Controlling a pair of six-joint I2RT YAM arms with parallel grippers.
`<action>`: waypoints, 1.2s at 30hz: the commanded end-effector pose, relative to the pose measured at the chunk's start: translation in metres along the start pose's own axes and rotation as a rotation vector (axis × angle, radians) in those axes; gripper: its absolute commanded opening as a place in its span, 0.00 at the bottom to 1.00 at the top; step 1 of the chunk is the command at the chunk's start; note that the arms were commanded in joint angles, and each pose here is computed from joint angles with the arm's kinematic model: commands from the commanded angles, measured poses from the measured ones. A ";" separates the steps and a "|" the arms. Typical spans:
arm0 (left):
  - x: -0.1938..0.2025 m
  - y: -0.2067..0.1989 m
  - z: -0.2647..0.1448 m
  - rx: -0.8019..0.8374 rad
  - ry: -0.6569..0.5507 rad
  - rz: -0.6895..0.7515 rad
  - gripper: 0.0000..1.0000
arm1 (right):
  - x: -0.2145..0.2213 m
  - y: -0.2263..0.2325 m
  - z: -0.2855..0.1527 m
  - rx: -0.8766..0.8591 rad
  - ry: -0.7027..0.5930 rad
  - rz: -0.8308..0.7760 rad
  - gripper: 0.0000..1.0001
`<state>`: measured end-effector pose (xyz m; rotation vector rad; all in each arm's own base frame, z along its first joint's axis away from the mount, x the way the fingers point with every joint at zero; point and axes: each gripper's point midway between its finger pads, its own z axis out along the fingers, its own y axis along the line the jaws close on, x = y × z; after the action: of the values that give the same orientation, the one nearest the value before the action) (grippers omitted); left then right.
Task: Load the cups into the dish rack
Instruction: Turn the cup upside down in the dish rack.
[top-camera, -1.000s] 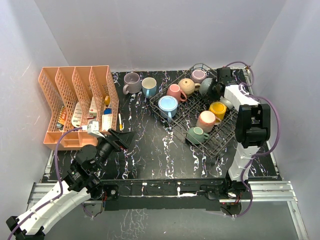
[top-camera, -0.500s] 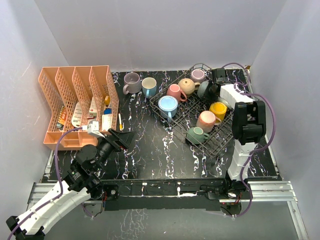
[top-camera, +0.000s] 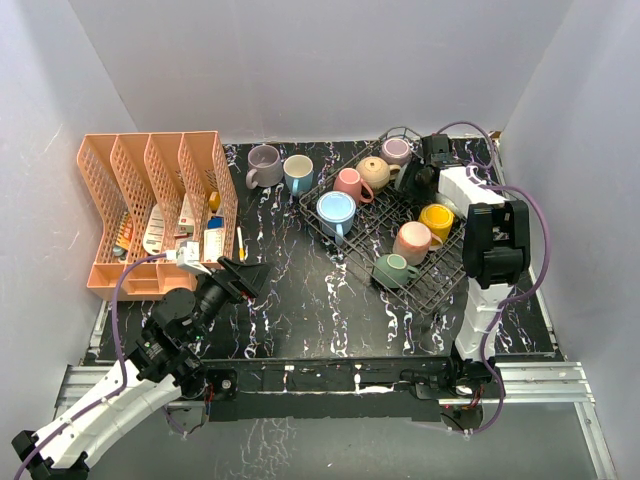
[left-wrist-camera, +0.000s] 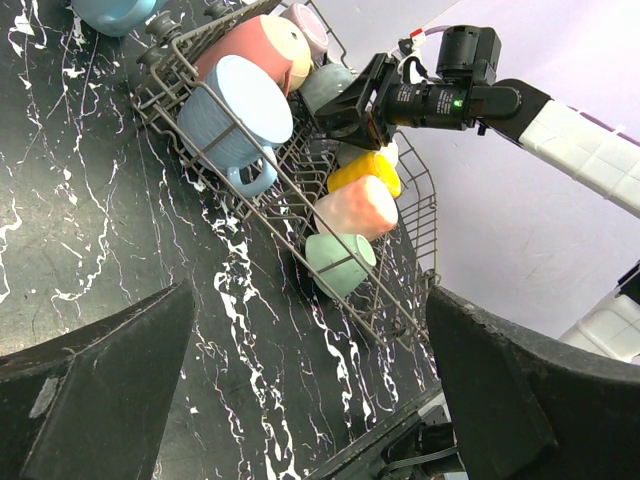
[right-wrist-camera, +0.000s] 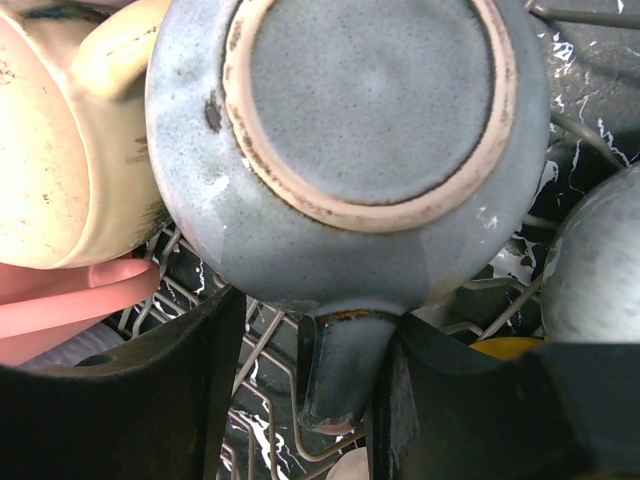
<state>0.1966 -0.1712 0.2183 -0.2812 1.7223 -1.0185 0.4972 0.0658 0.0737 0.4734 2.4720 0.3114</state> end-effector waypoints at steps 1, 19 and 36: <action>-0.015 -0.014 -0.001 0.028 -0.034 -0.011 0.97 | -0.058 0.043 -0.020 -0.122 -0.209 -0.076 0.49; -0.020 -0.018 -0.004 0.034 -0.041 -0.007 0.97 | -0.041 0.063 -0.047 -0.162 -0.212 -0.125 0.52; -0.017 -0.017 -0.005 0.034 -0.031 -0.009 0.97 | -0.010 0.128 -0.140 -0.682 -0.271 -0.702 0.47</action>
<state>0.1955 -0.1702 0.2214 -0.2807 1.7260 -1.0159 0.4691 0.1410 0.1753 -0.1932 2.2034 0.6219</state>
